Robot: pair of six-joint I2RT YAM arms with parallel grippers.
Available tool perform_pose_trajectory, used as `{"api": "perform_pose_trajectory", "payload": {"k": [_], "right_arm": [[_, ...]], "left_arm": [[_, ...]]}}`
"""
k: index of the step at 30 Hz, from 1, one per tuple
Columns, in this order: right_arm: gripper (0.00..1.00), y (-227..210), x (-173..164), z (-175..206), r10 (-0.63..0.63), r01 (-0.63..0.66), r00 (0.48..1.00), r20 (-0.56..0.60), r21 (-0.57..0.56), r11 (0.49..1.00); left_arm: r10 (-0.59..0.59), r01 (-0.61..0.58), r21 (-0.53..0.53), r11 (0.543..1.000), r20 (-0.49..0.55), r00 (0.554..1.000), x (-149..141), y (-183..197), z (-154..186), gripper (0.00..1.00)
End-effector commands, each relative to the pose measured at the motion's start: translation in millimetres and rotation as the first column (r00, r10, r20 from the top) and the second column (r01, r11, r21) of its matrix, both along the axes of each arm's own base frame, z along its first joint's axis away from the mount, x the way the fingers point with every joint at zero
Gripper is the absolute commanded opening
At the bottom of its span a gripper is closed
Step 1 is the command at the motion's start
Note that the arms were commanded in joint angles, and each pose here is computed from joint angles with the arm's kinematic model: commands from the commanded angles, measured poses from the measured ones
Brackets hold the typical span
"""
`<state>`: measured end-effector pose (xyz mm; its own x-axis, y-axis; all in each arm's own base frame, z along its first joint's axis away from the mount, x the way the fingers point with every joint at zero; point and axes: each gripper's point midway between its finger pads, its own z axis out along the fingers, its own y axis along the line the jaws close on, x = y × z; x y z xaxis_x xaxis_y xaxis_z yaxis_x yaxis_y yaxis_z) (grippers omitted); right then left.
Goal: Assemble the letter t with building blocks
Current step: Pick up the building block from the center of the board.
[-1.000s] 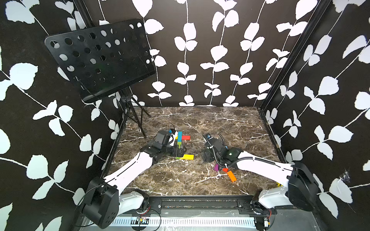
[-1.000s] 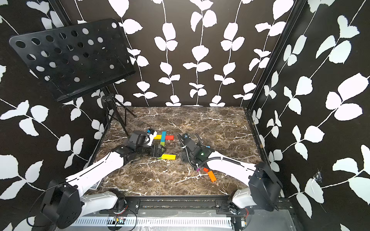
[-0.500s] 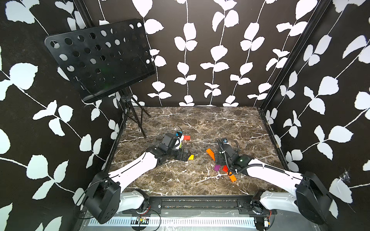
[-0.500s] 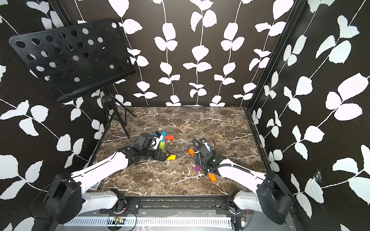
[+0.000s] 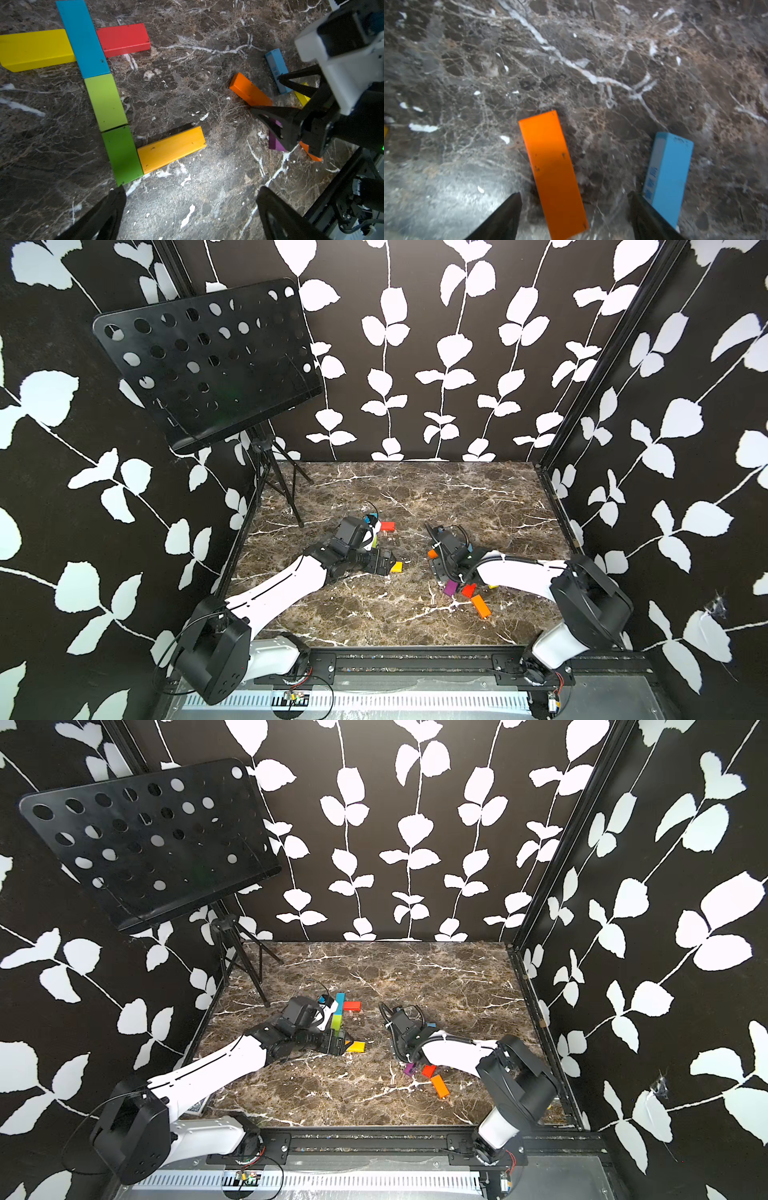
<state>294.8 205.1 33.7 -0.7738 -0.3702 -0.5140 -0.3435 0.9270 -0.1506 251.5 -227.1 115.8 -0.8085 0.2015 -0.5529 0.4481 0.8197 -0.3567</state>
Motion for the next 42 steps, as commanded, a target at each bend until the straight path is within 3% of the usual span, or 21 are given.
{"api": "perform_pose_trajectory", "payload": {"k": [1,14,17,20,29,42], "right_arm": [[0.78,11,12,2,0.018,-0.019,1.000,0.008,0.026,0.999],[0.55,11,15,-23,0.019,0.001,0.992,-0.127,0.157,0.988],[0.50,9,13,-26,0.013,0.008,0.990,-0.141,0.152,0.988],[0.34,5,12,-29,-0.004,0.025,0.989,-0.150,0.136,0.990],[0.14,-1,29,-25,-0.096,0.109,0.982,-0.161,0.071,0.992],[0.18,-1,92,11,-0.242,0.248,0.965,-0.099,0.049,0.967]], "left_arm": [[-0.004,0.003,0.004,1.000,0.017,1.000,1,-1,9,0.99],[-0.002,0.001,0.024,1.000,0.012,1.000,1,1,4,0.99],[-0.002,0.002,0.027,1.000,0.008,1.000,2,1,2,0.99],[0.000,0.000,0.030,1.000,0.006,1.000,2,1,0,0.99],[0.000,0.000,0.048,0.999,0.015,1.000,3,4,-2,0.99],[0.010,-0.014,0.097,0.995,0.045,0.999,22,5,3,0.99]]}}
